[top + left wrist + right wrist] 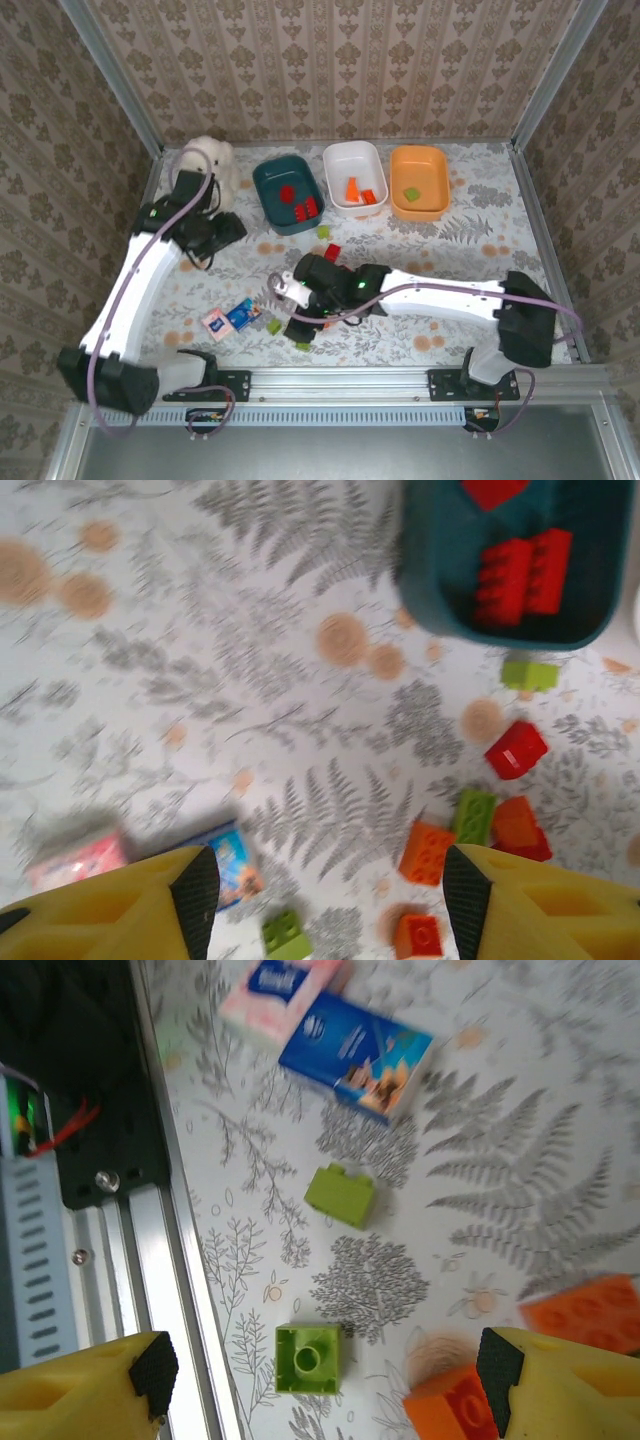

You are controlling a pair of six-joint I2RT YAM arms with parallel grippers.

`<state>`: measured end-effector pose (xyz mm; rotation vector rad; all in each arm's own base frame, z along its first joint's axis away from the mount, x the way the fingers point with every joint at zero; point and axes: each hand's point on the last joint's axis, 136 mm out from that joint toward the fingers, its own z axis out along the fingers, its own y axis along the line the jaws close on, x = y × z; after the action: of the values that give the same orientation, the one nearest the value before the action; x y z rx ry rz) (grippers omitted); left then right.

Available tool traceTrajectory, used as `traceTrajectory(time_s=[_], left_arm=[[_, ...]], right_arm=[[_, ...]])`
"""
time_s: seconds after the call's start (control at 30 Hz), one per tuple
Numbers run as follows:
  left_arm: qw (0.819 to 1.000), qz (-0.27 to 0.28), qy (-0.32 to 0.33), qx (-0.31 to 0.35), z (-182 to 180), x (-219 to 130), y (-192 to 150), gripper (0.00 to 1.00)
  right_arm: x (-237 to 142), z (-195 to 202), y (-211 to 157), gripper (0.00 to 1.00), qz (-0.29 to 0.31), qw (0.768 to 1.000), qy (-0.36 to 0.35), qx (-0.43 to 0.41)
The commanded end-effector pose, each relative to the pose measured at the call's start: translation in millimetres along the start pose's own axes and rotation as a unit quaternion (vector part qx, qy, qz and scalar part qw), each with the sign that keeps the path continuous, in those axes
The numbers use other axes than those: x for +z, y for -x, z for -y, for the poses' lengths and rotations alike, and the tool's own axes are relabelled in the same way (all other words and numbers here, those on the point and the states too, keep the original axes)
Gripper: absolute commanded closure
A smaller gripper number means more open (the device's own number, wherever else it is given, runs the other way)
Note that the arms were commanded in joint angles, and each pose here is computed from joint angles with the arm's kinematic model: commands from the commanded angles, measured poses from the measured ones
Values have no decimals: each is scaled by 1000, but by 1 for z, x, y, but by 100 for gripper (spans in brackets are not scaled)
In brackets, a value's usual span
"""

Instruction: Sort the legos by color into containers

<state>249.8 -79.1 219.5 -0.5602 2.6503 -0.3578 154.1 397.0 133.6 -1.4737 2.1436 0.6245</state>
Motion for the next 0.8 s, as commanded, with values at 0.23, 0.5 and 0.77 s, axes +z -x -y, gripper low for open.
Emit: traceTrajectory(time_s=[0.23, 0.5, 0.77], left_arm=[[990, 89, 51, -92, -85, -57, -49, 34], [988, 112, 62, -84, -103, -82, -59, 34], [989, 110, 66, -76, -110, -87, -66, 33]], right_arm=[[67, -3, -3, 15, -113, 993, -36, 20], [97, 3, -1, 13, -145, 984, -56, 93], [114, 18, -11, 19, -185, 968, -105, 134]])
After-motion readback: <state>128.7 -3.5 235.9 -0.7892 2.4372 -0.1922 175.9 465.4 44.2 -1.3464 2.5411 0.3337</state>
